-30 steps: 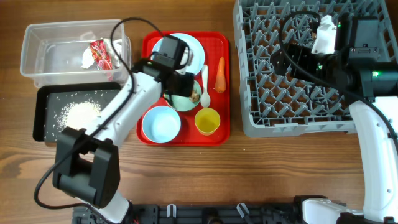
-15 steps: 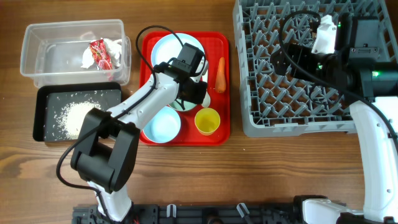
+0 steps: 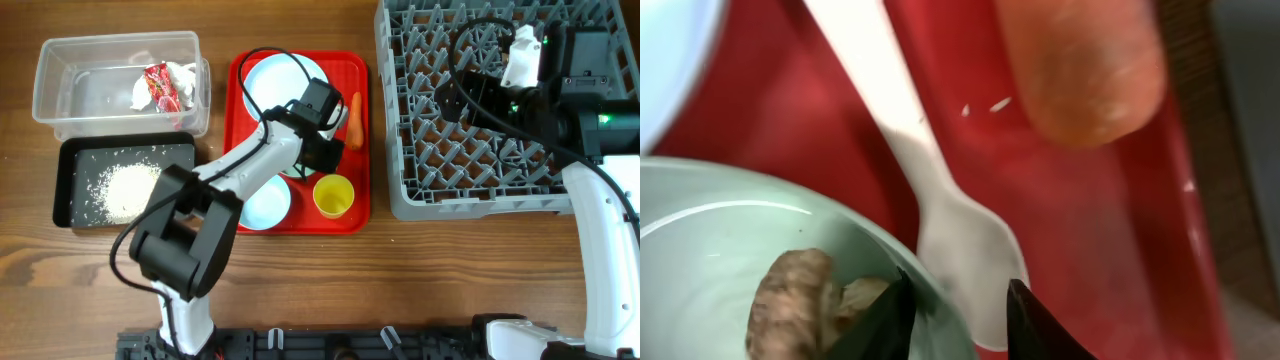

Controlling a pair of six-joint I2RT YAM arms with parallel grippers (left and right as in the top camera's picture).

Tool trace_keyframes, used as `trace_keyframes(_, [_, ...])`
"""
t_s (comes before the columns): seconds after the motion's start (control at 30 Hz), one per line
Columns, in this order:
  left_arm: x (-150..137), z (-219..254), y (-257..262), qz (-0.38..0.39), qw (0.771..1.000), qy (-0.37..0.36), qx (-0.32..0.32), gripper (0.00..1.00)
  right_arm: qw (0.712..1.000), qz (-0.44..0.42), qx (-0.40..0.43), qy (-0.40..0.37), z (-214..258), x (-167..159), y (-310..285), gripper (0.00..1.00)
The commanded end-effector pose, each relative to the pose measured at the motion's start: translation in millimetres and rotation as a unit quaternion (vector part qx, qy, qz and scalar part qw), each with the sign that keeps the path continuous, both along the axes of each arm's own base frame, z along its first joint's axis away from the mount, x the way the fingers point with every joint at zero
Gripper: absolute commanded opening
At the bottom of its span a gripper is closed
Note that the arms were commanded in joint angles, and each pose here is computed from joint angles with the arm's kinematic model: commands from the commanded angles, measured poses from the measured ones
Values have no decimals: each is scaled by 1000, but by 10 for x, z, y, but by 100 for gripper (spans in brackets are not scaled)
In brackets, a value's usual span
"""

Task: Sort waste into correct bins and load items into the dishwasher rack
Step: 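Grasp the green bowl with food scraps using the left gripper, then tip the green bowl over the black tray to dump the scraps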

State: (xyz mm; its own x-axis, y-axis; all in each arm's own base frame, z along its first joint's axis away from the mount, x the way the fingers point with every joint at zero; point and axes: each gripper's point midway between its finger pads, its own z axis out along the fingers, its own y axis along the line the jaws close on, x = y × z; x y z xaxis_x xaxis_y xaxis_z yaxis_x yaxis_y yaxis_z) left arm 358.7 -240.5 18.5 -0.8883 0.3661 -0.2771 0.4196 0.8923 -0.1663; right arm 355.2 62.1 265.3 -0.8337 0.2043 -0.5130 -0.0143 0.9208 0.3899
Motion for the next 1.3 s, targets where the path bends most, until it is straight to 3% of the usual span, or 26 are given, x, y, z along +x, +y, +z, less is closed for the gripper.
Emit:
trace_keyframes(0.0, [35,-40,-21,-9,1000,-4,2,29,1000,-4,-6,-3,24,23,-6,100])
trace_keyframes(0.07, [59,-33,-16,-7,1000,-8,0,25,1000,-4,-6,-4,24,24,-6,100])
trace_keyframes(0.17, [88,12,7,2,1000,-11,-4,4,1000,-4,-6,-3,24,23,-6,100])
trace_keyframes(0.3, [194,192,97,39,999,-24,-16,4,1000,-4,-6,-3,23,22,-6,100])
trace_keyframes(0.47, [377,784,341,110,990,-68,-59,4,1000,-3,-6,-3,23,22,-6,100])
trace_keyframes(0.67, [332,1514,532,158,973,-101,-131,4,1000,-4,-6,-3,23,22,-6,100])
trace_keyframes(0.9, [-16,1924,1121,221,955,-47,-190,4,1000,-3,-6,-4,26,26,-6,100])
trace_keyframes(1.1, [-431,1699,2174,342,925,48,-160,4,1000,-3,-6,-12,47,54,-5,100])
trace_keyframes(1.27, [-518,1697,2791,373,910,28,-181,4,1000,-4,-5,-20,71,84,-4,100])
